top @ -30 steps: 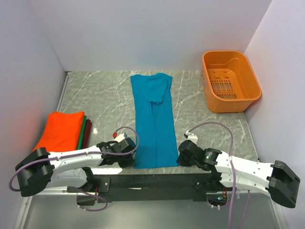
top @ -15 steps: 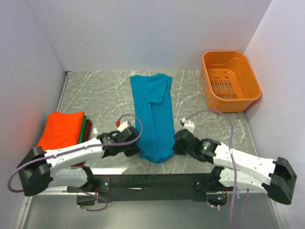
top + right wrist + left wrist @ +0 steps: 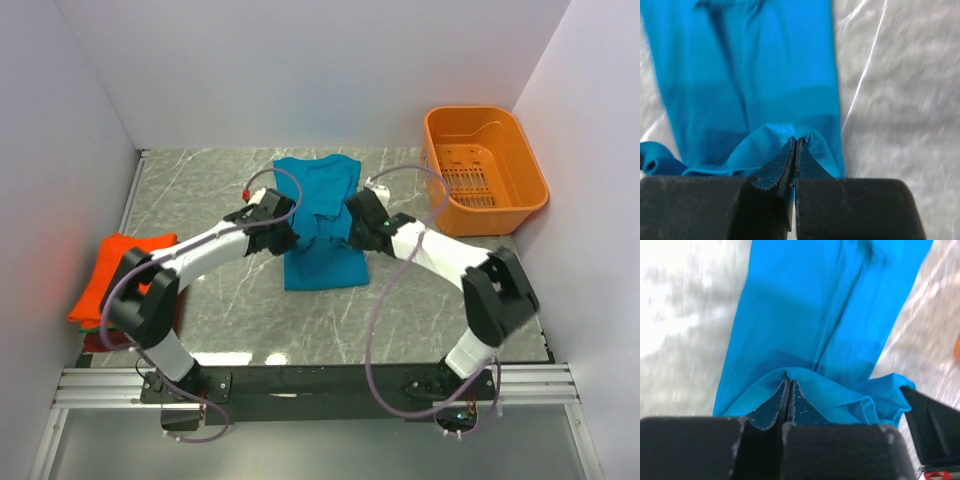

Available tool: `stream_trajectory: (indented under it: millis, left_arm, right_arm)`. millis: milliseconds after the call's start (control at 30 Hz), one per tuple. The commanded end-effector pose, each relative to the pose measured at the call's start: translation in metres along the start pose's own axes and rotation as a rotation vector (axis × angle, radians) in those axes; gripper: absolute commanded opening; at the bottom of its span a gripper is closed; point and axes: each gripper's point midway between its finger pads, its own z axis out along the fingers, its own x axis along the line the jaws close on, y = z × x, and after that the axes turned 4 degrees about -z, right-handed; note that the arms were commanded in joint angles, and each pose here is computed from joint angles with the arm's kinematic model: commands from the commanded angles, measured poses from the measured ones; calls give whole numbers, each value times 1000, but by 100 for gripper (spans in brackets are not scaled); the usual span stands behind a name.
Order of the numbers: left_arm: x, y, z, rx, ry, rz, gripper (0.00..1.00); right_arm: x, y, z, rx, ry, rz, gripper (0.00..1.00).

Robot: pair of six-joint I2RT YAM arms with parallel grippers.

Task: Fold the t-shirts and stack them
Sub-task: Fold the tshirt

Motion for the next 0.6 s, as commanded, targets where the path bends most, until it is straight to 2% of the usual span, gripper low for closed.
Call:
stream_trajectory:
  millis: [0,133,267,567]
  left_arm:
    - [-30,27,14,-28,-63,0,0]
    - [-19,42,48,-21,-10,-43,0]
    - [-15,57,59,-26,-11,-77,0]
    - [-16,80,71,-29,-8,-104,0]
  right_arm:
    - [10,47,21,-77,14,10,0]
    - [2,65,54,-72,-10,41,0]
    - [1,76,75,-62,-1,63,0]
    - [-2,89,84,-58,23,87,0]
